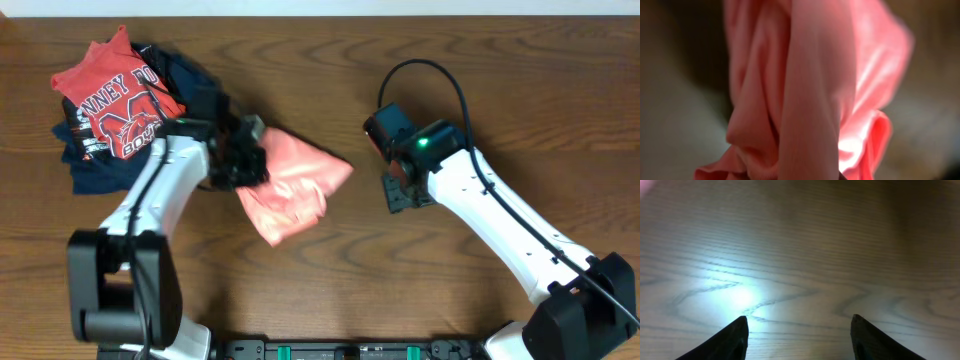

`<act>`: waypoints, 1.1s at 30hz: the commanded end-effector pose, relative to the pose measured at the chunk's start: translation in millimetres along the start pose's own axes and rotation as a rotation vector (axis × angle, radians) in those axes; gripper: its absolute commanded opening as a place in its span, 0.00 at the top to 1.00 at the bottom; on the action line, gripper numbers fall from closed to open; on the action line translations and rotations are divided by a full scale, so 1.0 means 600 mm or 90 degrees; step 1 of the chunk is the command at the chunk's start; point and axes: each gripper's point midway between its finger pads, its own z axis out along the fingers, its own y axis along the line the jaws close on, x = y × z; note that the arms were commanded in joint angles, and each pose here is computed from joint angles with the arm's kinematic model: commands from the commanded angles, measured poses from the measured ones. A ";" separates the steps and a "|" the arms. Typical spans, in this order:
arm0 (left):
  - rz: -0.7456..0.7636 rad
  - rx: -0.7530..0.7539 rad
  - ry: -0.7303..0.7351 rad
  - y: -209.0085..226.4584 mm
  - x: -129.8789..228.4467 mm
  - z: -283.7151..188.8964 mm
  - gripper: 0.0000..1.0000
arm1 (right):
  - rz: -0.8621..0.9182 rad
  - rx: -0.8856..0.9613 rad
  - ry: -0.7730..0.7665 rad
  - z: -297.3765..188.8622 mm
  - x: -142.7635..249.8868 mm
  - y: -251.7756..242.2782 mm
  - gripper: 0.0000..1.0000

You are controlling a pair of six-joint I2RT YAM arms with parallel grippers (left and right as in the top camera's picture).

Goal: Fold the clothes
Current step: 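Carry the pink shirt left and drop it onto the shirt pile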

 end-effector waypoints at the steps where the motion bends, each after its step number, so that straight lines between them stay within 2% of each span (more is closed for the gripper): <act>1: -0.007 -0.104 -0.119 0.045 -0.069 -0.084 0.94 | 0.039 0.009 -0.026 -0.015 -0.014 -0.025 0.36; 6: -0.028 -0.214 -0.256 0.112 -0.133 -0.169 0.94 | 0.057 0.012 -0.022 -0.012 -0.017 -0.039 0.36; 13: -0.058 -0.258 -0.434 0.182 -0.209 -0.267 0.94 | 0.062 0.012 -0.022 -0.012 -0.018 -0.043 0.36; 19: -0.099 -0.279 -0.548 0.233 -0.242 -0.338 0.94 | 0.066 0.012 -0.022 -0.012 -0.018 -0.042 0.36; 25: -0.219 -0.284 -0.647 0.317 -0.244 -0.402 0.93 | 0.069 0.008 -0.024 -0.012 -0.019 -0.041 0.36; 27: -0.263 -0.285 -0.651 0.352 -0.238 -0.400 0.84 | 0.069 0.008 -0.024 -0.012 -0.019 -0.041 0.35; 28: -0.276 -0.286 -0.648 0.365 -0.235 -0.397 0.83 | 0.069 0.008 -0.024 -0.012 -0.019 -0.041 0.35; 30: -0.314 -0.283 -0.635 0.395 -0.225 -0.382 0.63 | 0.069 0.008 -0.024 -0.012 -0.019 -0.041 0.35; 33: -0.318 -0.241 -0.610 0.410 -0.224 -0.354 0.33 | 0.069 0.008 -0.024 -0.012 -0.019 -0.041 0.35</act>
